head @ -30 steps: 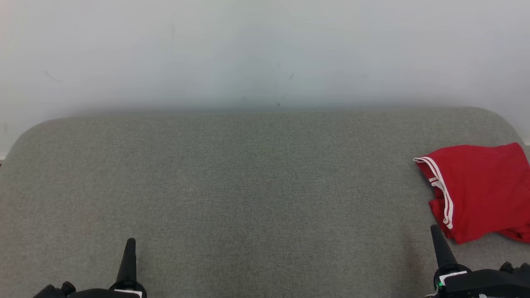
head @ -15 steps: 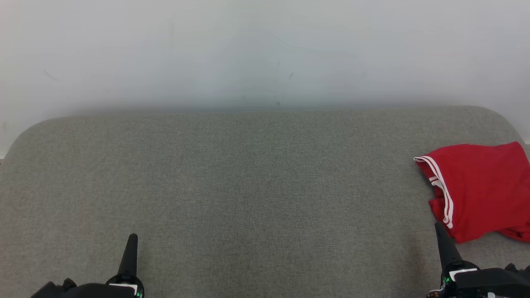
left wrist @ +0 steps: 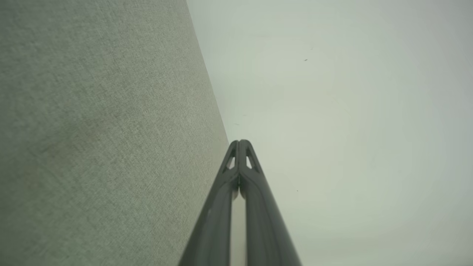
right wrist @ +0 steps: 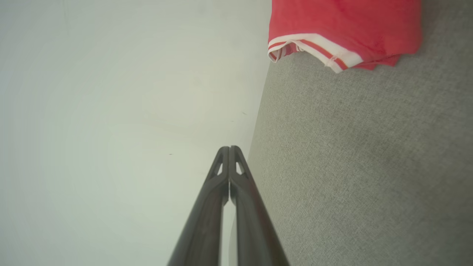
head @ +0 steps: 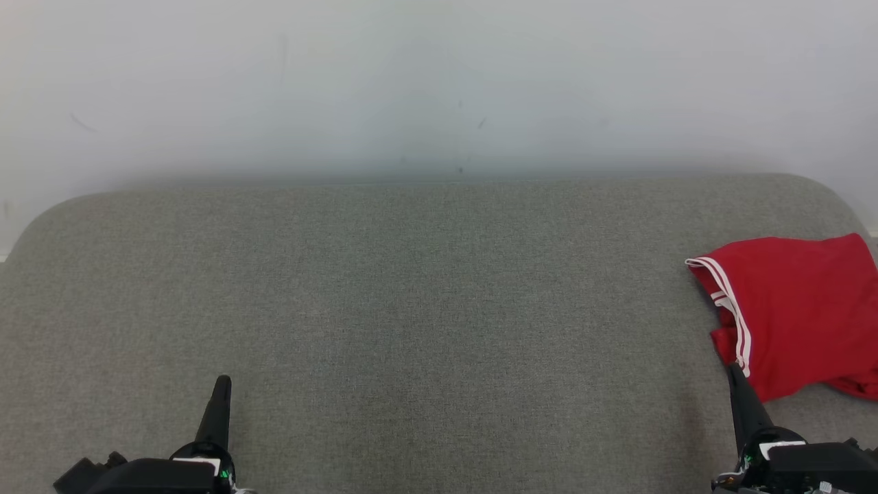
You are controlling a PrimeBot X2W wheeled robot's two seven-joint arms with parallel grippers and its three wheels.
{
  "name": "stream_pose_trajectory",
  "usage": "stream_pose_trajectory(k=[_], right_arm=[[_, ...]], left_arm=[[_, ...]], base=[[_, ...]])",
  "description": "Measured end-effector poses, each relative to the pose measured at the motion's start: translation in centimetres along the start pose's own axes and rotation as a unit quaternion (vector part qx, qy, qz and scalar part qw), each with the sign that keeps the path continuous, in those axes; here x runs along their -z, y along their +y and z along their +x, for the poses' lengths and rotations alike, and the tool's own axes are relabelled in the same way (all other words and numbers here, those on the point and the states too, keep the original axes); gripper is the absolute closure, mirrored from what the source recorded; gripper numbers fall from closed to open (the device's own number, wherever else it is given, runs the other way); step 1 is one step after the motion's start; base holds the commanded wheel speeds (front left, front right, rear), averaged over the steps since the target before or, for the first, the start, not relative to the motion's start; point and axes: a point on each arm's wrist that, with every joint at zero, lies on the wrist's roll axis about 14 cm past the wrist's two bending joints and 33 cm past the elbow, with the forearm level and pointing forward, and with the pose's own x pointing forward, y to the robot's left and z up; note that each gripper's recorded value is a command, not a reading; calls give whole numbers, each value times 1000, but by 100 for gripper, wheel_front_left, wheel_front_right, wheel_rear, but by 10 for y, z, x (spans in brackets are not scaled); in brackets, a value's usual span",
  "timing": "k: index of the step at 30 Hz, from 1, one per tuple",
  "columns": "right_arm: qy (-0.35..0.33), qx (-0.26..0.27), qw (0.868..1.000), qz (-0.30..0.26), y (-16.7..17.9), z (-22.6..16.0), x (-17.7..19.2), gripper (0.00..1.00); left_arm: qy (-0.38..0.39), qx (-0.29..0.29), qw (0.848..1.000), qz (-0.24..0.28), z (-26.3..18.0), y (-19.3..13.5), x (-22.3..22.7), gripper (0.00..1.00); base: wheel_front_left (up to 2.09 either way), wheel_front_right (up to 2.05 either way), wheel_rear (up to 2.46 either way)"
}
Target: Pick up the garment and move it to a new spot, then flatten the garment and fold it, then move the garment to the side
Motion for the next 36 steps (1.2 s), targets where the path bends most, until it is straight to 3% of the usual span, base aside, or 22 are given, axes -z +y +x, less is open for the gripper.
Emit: stream_pose_trajectory(k=[25, 36], right_arm=[[-13, -15, 996, 83, 6, 3, -9, 100], [-13, -15, 996, 86, 6, 3, -9, 100]], left_arm=[[12, 11, 997, -80, 8, -7, 2, 100], [12, 12, 997, -82, 8, -7, 2, 100]], base=[[0, 0, 0], [0, 0, 0]])
